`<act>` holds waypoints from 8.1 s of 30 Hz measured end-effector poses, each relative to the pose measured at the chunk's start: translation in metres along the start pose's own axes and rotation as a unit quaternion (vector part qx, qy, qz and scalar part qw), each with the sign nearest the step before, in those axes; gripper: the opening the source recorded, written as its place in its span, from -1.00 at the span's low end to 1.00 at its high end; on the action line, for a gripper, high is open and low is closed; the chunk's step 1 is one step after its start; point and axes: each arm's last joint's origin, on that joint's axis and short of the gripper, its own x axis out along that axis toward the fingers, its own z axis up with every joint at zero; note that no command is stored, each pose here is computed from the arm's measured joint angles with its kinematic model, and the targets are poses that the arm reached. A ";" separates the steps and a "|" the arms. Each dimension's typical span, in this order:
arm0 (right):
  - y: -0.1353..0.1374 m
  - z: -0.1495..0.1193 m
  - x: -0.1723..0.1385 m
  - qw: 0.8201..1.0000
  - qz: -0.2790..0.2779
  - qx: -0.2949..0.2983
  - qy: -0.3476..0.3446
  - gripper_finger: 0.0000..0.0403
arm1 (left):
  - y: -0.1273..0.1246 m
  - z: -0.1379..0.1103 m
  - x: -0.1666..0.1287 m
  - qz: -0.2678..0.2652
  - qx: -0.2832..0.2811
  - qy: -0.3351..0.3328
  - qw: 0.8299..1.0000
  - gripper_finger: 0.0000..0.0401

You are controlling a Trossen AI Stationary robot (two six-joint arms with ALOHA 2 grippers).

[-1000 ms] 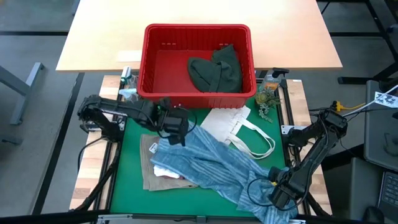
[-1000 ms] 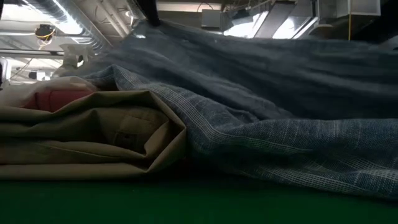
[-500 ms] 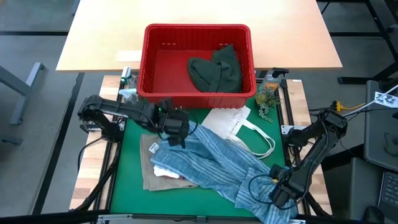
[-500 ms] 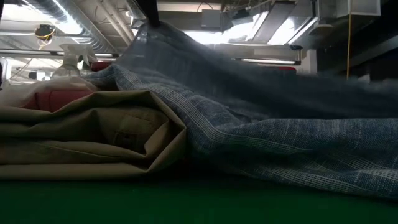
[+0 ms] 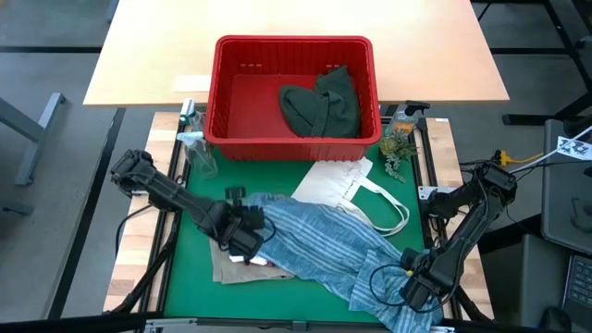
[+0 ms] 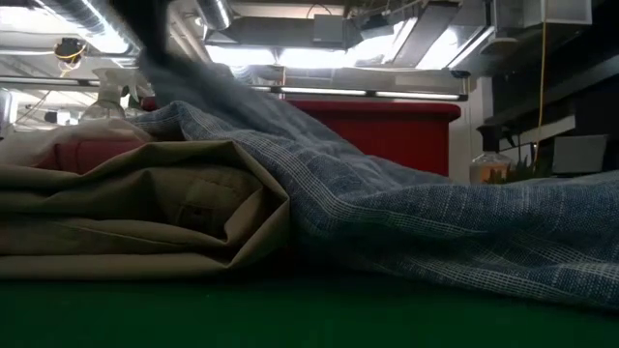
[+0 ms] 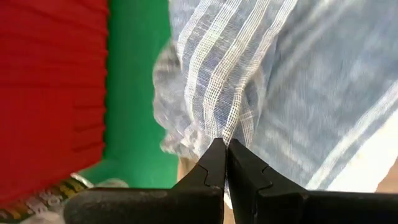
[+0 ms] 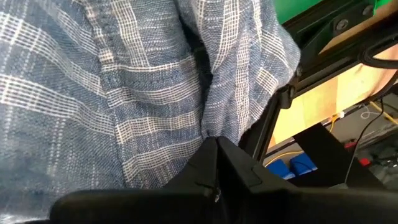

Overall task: Fold Laundry from Bin
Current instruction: Fold the blue polo shirt

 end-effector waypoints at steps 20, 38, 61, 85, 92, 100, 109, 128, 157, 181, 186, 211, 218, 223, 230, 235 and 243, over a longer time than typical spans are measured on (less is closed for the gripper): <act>-0.002 -0.030 -0.060 0.996 0.007 -0.053 -0.067 -0.96 | -0.030 -0.026 0.033 -0.005 0.010 -0.001 1.000 -1.00; 0.001 -0.053 -0.055 0.995 0.013 -0.045 -0.092 -0.79 | -0.032 -0.024 0.033 -0.013 0.004 -0.011 1.000 -0.98; 0.068 -0.051 -0.074 0.875 0.278 -0.242 -0.313 -0.23 | -0.034 -0.022 0.033 -0.022 -0.003 -0.022 1.000 -0.97; 0.096 -0.027 -0.033 0.874 0.136 -0.293 -0.363 -0.24 | -0.047 -0.030 0.025 -0.035 0.018 -0.037 0.999 -0.97; 0.098 -0.025 -0.037 0.848 0.124 -0.298 -0.420 -0.24 | -0.047 -0.030 0.025 -0.035 0.018 -0.037 0.999 -0.97; 0.103 -0.019 -0.021 0.856 0.095 -0.317 -0.396 -0.24 | -0.046 -0.029 0.025 -0.032 0.017 -0.039 0.999 -0.97; 0.109 -0.011 -0.013 0.855 0.075 -0.300 -0.417 -0.47 | -0.047 -0.029 0.025 -0.032 0.016 -0.041 0.999 -0.97; 0.100 -0.076 -0.109 0.833 0.162 -0.269 -0.455 -0.98 | -0.025 -0.016 -0.026 -0.020 0.026 -0.035 0.999 -1.00; 0.123 -0.040 -0.074 0.899 0.077 -0.233 -0.362 -0.16 | -0.024 -0.014 -0.031 -0.020 0.006 -0.044 0.999 -1.00; 0.151 0.006 -0.045 0.916 0.013 -0.271 -0.296 -0.88 | -0.029 -0.017 -0.034 -0.021 0.017 -0.056 0.998 -1.00; 0.154 0.006 -0.046 0.916 0.035 -0.266 -0.299 -0.92 | -0.031 -0.019 -0.035 -0.016 0.022 -0.064 0.998 -1.00; 0.155 -0.039 -0.098 0.915 0.145 -0.274 -0.260 -1.00 | -0.043 -0.037 -0.045 -0.010 0.082 -0.061 0.995 -1.00; 0.152 -0.071 -0.089 0.931 0.156 -0.233 -0.232 -1.00 | -0.047 -0.045 -0.049 -0.017 0.096 -0.054 0.994 -1.00; 0.151 -0.090 -0.080 0.939 0.161 -0.206 -0.224 -1.00 | -0.051 -0.048 -0.051 -0.029 0.090 -0.049 0.994 -1.00; 0.150 -0.106 -0.072 0.951 0.173 -0.159 -0.200 -1.00 | -0.066 -0.054 -0.043 -0.071 0.066 -0.047 0.994 -1.00; 0.150 -0.109 -0.070 0.951 0.176 -0.160 -0.199 -1.00 | -0.078 -0.065 -0.027 -0.089 0.054 -0.030 0.994 -1.00; 0.150 -0.109 -0.071 0.950 0.176 -0.162 -0.199 -1.00 | -0.083 -0.083 0.004 -0.064 0.042 0.004 0.997 -0.97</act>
